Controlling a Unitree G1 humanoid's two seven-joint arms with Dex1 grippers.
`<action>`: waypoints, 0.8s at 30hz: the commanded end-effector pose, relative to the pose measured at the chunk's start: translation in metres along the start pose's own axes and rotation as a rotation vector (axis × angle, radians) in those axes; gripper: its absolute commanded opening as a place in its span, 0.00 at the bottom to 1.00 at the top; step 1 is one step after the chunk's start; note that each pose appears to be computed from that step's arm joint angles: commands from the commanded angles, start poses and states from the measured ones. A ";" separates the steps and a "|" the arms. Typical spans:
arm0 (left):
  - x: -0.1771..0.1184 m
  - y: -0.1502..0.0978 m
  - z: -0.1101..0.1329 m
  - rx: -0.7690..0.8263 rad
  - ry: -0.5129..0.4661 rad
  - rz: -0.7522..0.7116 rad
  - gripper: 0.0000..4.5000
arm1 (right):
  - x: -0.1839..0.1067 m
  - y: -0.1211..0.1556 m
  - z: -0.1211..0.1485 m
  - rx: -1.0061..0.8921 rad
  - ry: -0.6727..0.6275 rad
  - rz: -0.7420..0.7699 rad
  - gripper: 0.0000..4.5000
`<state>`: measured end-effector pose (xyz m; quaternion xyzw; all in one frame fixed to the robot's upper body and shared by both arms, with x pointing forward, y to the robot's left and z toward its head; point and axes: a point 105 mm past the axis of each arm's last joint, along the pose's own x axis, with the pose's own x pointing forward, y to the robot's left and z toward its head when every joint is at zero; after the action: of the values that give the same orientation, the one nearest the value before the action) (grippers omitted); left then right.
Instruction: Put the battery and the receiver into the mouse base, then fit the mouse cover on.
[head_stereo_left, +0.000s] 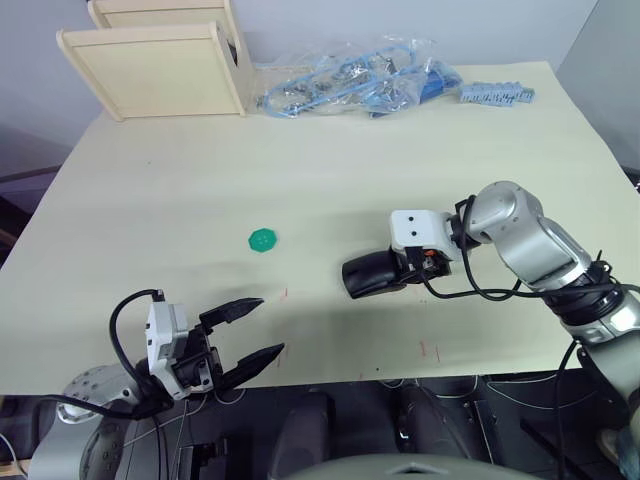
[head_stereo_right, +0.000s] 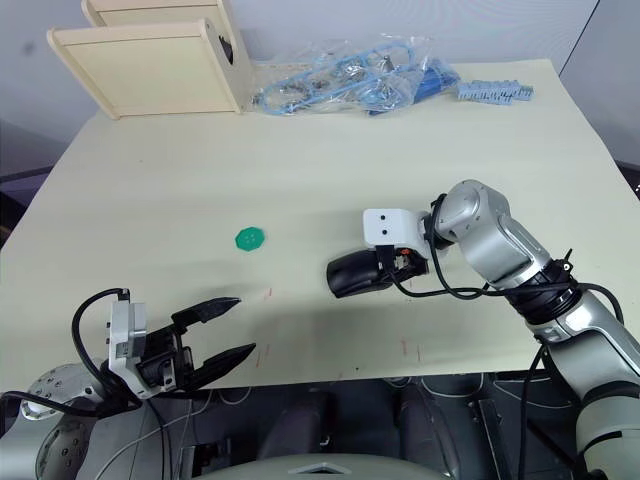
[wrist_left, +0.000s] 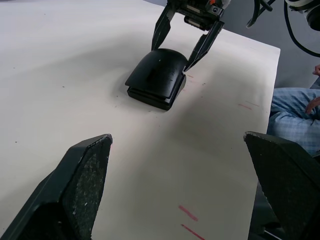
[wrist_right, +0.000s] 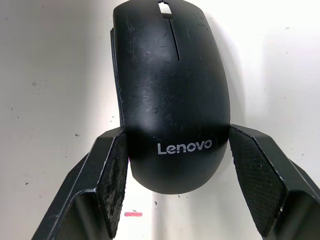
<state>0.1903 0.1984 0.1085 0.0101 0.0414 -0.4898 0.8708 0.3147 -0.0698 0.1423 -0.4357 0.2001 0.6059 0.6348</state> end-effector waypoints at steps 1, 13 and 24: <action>0.000 -0.004 0.007 0.036 -0.011 -0.012 1.00 | -0.006 -0.001 0.004 -0.048 0.012 -0.011 0.69; 0.000 -0.003 0.006 0.037 -0.012 -0.013 1.00 | -0.004 -0.001 0.001 -0.043 0.023 -0.010 0.69; 0.000 -0.004 0.006 0.037 -0.012 -0.008 1.00 | -0.001 0.001 0.002 -0.026 0.022 -0.007 0.69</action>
<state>0.1885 0.1989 0.1066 0.0091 0.0450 -0.4885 0.8713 0.3151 -0.0721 0.1378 -0.4445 0.2103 0.6006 0.6305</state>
